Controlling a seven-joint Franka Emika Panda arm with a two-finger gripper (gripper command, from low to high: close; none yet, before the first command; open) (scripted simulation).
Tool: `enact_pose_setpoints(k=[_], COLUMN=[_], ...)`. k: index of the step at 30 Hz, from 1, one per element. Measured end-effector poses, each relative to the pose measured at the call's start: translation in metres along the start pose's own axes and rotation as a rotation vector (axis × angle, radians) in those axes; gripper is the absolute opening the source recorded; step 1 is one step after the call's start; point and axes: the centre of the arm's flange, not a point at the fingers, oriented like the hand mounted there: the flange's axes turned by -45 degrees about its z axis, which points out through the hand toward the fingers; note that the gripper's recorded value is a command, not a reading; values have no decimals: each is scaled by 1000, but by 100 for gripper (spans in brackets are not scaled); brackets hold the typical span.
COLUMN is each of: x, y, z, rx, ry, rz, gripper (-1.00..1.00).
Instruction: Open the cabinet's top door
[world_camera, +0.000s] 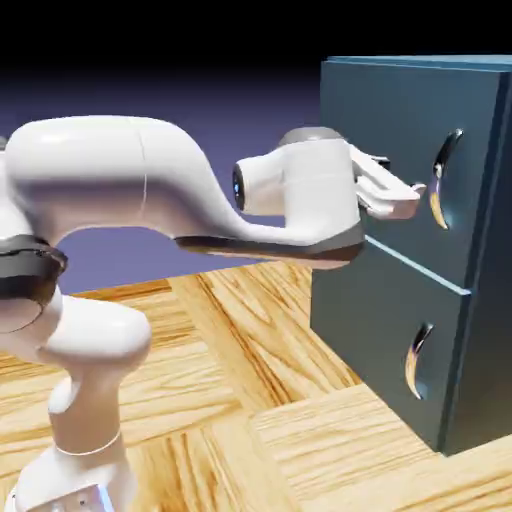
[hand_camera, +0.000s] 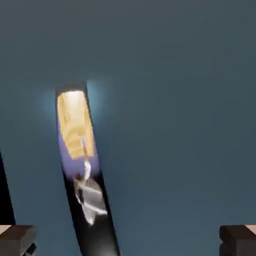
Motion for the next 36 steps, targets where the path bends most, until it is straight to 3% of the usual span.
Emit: enact_pose_setpoints(k=[4,9,10,36], x=[6,5,5,9], y=[-10,-10,-10,26], z=[6,52,56,-29], rx=[-4,-4,-4,190], ry=[-15,-15,-15,-25], rz=[-92,-91,-91,-87], gripper=[0,0,-100,-100])
